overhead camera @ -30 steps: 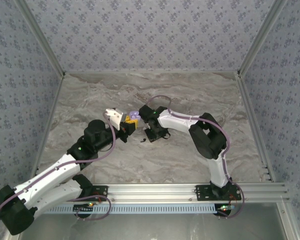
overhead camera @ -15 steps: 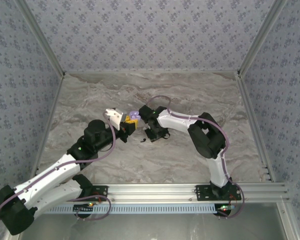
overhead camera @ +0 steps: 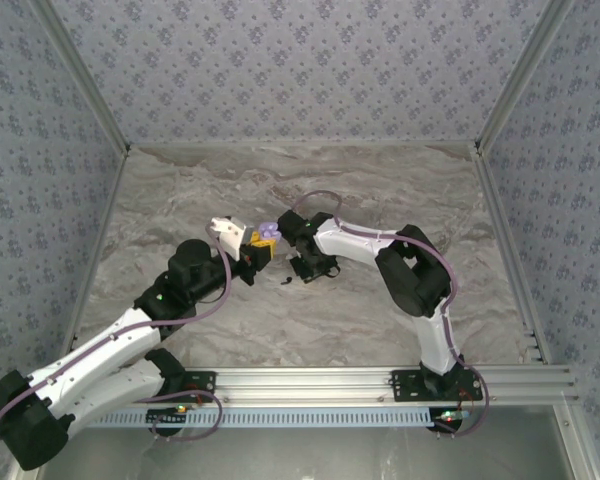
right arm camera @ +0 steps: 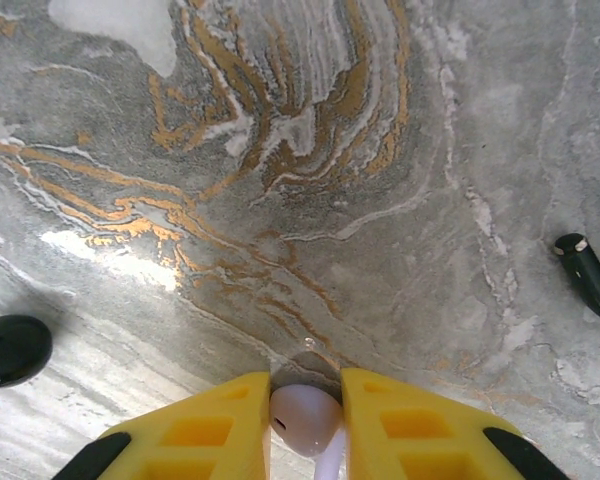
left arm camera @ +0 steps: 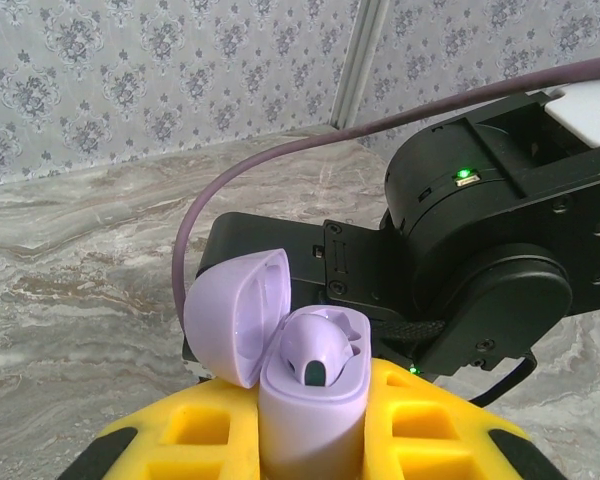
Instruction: Insert the wireless bluetooth earbuds into the charging case
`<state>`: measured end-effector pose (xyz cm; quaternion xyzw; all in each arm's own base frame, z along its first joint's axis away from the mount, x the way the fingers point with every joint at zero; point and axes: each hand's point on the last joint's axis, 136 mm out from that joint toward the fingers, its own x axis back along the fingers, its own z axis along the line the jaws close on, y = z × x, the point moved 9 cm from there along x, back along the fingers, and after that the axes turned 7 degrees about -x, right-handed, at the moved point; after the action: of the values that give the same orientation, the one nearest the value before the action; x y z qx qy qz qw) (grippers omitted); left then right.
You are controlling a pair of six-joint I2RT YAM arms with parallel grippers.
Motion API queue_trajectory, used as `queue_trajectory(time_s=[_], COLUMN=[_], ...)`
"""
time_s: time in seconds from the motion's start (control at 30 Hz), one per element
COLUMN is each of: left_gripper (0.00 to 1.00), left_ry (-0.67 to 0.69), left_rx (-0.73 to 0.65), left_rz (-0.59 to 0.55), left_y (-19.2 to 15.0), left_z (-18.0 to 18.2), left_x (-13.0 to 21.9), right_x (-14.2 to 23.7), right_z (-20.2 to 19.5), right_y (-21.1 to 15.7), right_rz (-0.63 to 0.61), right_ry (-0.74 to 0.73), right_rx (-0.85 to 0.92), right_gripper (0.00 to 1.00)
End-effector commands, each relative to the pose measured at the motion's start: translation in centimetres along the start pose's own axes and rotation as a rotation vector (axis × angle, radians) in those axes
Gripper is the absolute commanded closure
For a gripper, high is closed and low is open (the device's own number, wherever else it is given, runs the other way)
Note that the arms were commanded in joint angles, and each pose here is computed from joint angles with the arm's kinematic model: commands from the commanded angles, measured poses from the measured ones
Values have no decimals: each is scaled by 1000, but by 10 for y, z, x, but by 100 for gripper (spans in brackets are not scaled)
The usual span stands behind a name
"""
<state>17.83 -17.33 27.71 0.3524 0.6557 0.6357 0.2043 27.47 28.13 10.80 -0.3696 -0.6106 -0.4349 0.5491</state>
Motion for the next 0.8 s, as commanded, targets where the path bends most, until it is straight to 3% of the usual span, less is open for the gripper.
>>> queue_trajectory(time_s=[0.0,0.77], left_gripper=[88,88], left_ry=[3,120], left_rx=[16,181], left_rz=[-21,74], left_y=[0,-48], left_z=[1,17], left_x=[-1,-41], right_x=[0,63], right_z=[-5,-58], right_y=[-2,-9], right_rz=[-5,-239], right_ry=[31,516], right_rx=[-42,-243], right_gripper=[77,78])
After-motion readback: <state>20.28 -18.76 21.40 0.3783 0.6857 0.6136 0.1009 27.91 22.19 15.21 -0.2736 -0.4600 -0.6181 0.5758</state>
